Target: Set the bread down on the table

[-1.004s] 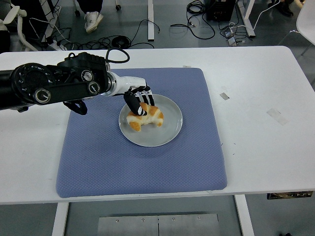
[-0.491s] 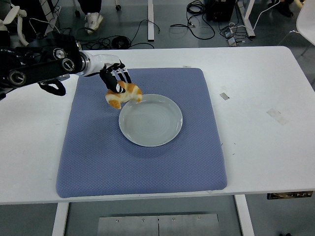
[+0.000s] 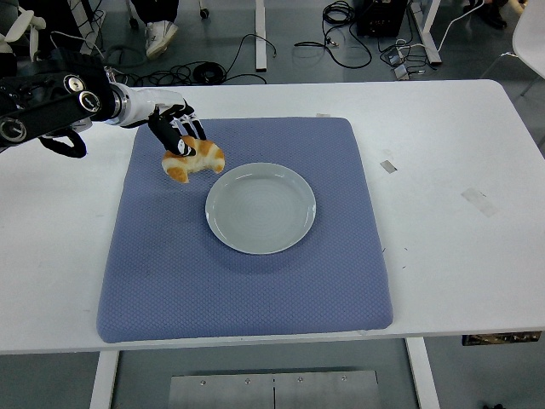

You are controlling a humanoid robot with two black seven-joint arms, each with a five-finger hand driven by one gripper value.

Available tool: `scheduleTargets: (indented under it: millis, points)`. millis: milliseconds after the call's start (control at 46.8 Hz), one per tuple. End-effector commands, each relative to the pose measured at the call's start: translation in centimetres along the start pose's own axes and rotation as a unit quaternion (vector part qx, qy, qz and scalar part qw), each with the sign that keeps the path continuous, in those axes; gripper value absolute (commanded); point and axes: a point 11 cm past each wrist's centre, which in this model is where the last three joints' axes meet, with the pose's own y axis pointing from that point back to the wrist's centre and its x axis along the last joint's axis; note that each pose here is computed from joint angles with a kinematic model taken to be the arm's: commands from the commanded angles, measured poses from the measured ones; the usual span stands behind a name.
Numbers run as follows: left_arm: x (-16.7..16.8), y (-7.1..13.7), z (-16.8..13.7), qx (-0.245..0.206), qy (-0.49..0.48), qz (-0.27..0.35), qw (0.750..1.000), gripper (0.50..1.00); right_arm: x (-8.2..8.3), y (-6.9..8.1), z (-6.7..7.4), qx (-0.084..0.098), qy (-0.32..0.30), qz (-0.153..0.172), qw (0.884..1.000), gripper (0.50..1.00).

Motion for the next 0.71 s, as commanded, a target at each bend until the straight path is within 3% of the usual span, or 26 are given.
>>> scheduleTargets:
  millis: [0,684]
  points:
    - [0.1,-0.2,-0.7,0.002,0.005,-0.002,1.0,0.5,0.0,0.0,0.0,0.0,0.0,0.0,1.0,1.0]
    - [0.9,-1.1,-3.8,0.002,0.038,0.009,0.999,0.5,0.0,0.0,0.0,0.0,0.0,0.0,1.0,1.0]
